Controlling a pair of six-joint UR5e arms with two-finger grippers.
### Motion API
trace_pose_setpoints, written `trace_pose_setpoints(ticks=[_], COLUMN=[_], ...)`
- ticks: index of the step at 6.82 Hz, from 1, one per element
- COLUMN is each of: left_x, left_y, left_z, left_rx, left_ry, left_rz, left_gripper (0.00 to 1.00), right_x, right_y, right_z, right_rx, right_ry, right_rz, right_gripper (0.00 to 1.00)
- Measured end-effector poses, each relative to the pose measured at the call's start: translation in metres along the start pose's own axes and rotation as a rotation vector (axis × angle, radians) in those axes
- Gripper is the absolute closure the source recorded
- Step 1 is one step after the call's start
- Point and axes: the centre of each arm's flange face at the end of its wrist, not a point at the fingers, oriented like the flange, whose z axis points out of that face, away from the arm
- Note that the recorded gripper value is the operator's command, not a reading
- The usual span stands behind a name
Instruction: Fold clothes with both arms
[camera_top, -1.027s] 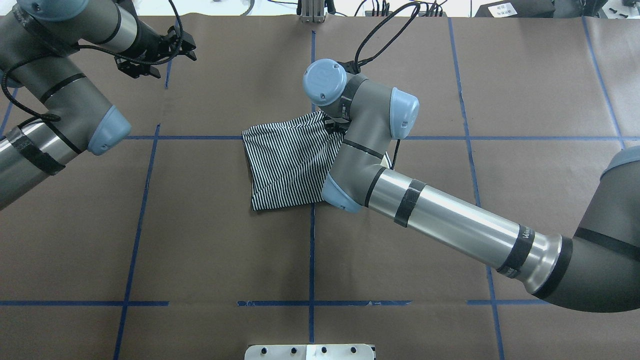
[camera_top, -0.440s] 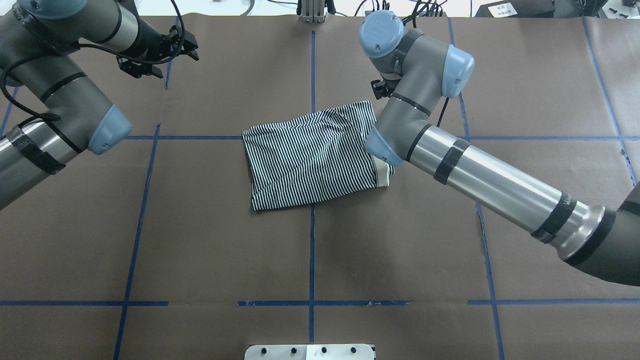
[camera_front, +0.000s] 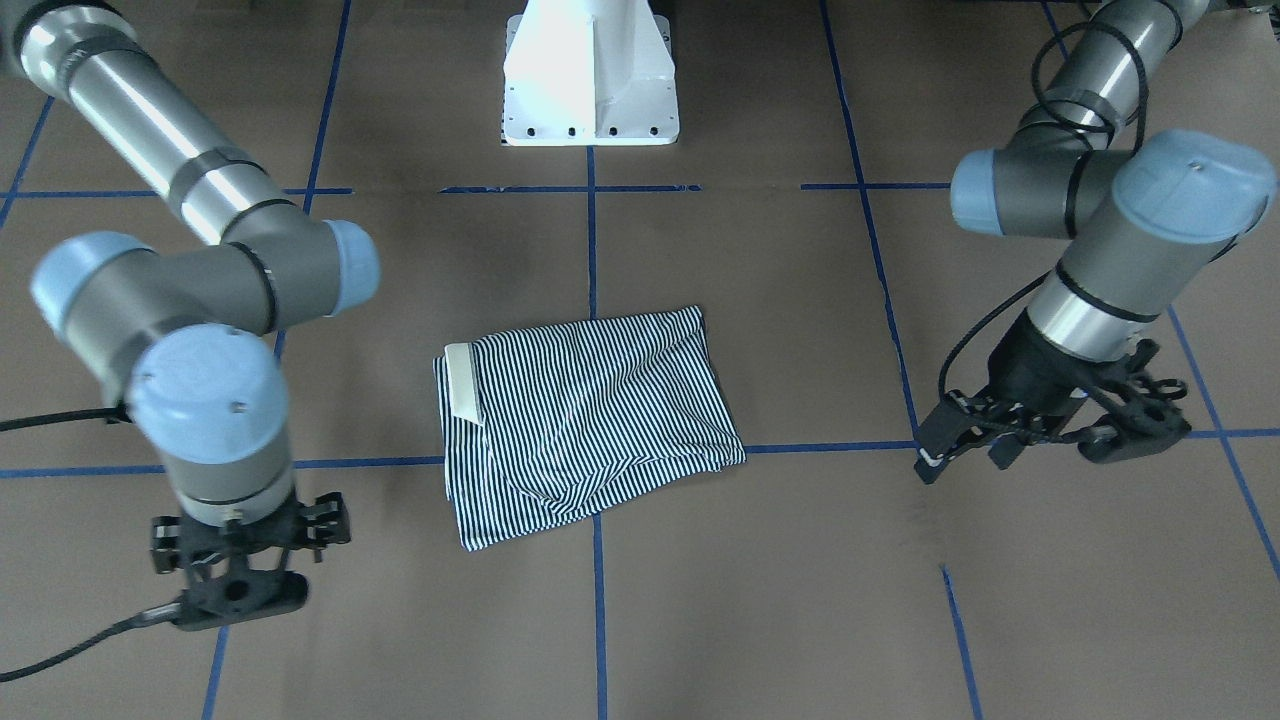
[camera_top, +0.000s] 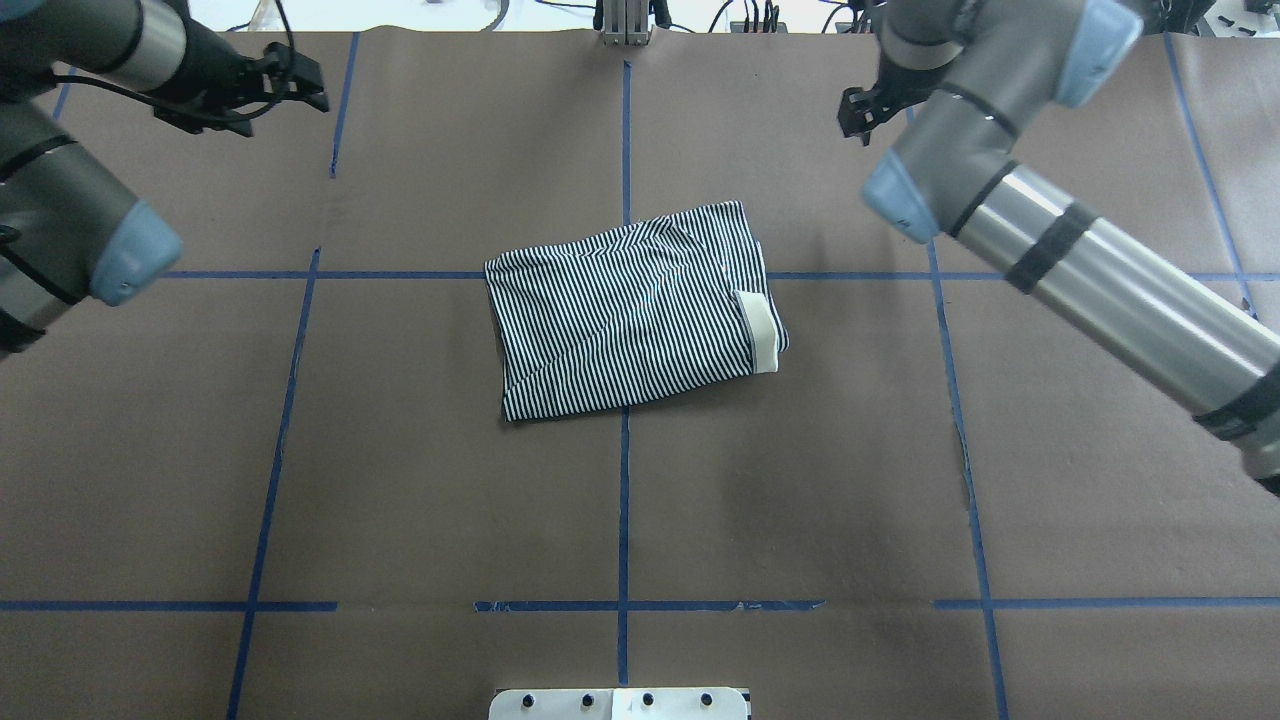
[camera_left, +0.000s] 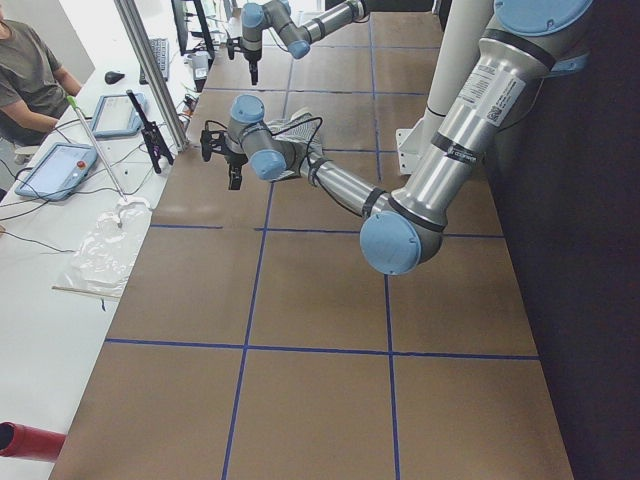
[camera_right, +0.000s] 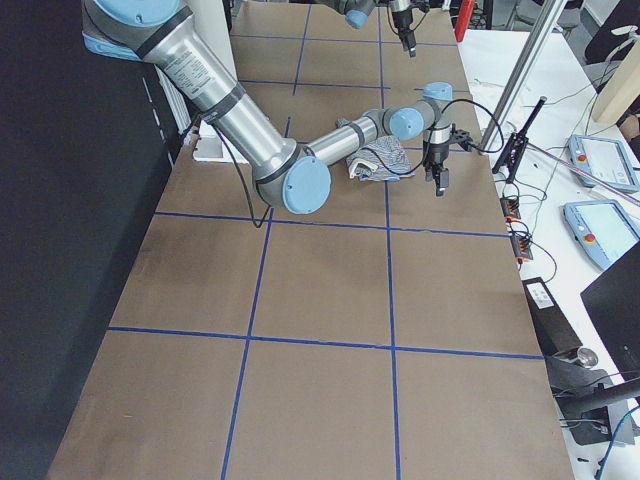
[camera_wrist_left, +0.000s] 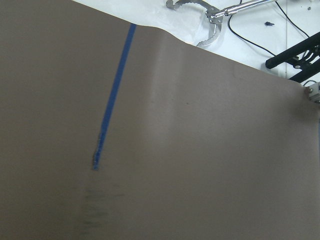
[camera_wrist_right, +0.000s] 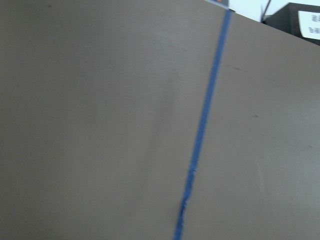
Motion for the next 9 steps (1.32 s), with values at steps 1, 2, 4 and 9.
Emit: trace_pose_setpoints(ticks=[1,2,4,9], left_x=[-0.066,-0.126,-0.230,-0.402], left_y=[-0.016,-0.034,-0.071,-0.062], left_z=[-0.023,-0.048,-0.100,-0.130], left_rx=[0.014,0.018,-0.045,-0.210], left_ry=[-0.046,-0.114,-0.263,-0.294], left_rz=[0.135,0.260,0.477,0.690], left_gripper=[0.00,0.00,0.00,0.00], right_x=[0.081,0.154,0.269,0.399], right_y=[0.030,0.069,0.164,0.333], right_z=[-0.016,-0.023,-0.027,0.003], right_rx=[-0.005,-0.013,-0.033,-0.129], right_ry=[-0.066,-0.110,-0.152,-0.243], right_rz=[-0.005,-0.021,-0.058,0.029], right_gripper=[0.00,0.00,0.00,0.00])
